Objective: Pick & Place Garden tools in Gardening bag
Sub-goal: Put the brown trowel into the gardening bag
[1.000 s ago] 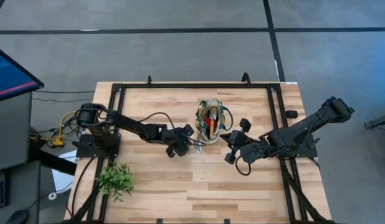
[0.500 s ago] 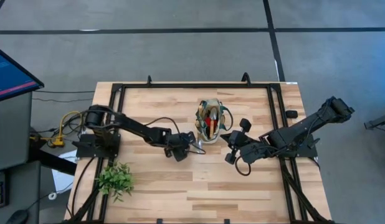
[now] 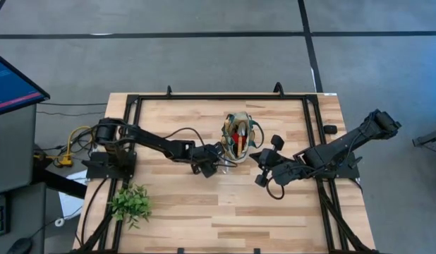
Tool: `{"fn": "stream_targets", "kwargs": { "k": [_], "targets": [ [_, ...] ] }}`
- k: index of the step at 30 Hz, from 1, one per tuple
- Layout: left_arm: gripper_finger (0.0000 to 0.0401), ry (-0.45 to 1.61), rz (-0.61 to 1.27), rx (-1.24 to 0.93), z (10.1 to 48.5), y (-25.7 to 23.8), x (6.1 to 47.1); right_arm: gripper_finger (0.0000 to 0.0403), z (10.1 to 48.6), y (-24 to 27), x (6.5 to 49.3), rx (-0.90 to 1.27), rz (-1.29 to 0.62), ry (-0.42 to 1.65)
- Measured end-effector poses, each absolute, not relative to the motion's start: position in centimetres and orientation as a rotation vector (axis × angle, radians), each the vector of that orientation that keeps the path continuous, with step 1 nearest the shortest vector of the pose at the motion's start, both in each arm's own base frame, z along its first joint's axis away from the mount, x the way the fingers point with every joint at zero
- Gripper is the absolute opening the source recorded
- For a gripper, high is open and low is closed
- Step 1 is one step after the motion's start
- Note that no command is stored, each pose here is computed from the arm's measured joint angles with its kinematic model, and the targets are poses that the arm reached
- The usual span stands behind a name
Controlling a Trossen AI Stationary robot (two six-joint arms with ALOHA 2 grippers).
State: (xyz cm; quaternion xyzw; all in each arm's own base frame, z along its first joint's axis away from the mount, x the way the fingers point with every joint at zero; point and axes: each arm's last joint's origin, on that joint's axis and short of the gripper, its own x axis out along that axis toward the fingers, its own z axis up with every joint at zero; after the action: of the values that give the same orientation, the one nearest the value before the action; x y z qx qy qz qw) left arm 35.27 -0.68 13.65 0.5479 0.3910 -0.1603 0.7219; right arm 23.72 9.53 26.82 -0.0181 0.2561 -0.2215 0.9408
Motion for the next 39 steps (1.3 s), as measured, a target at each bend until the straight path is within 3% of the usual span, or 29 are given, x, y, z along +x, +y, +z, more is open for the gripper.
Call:
{"fn": "stream_targets", "kwargs": {
  "k": [11,22,39],
  "targets": [
    [0.0004,0.717,-0.321,0.989,14.0,-1.2,36.2,0.0000,26.8,9.6,23.7,-0.034,-0.446,0.525],
    [0.0003,0.816,-0.323,1.007,10.3,-1.2,37.0,0.0000,26.8,9.5,23.7,-0.035,-0.445,0.526],
    [0.0002,1.034,-0.304,0.752,12.4,-1.7,34.1,0.0000,26.6,9.5,23.6,-0.046,-0.439,0.548]
  ]
}}
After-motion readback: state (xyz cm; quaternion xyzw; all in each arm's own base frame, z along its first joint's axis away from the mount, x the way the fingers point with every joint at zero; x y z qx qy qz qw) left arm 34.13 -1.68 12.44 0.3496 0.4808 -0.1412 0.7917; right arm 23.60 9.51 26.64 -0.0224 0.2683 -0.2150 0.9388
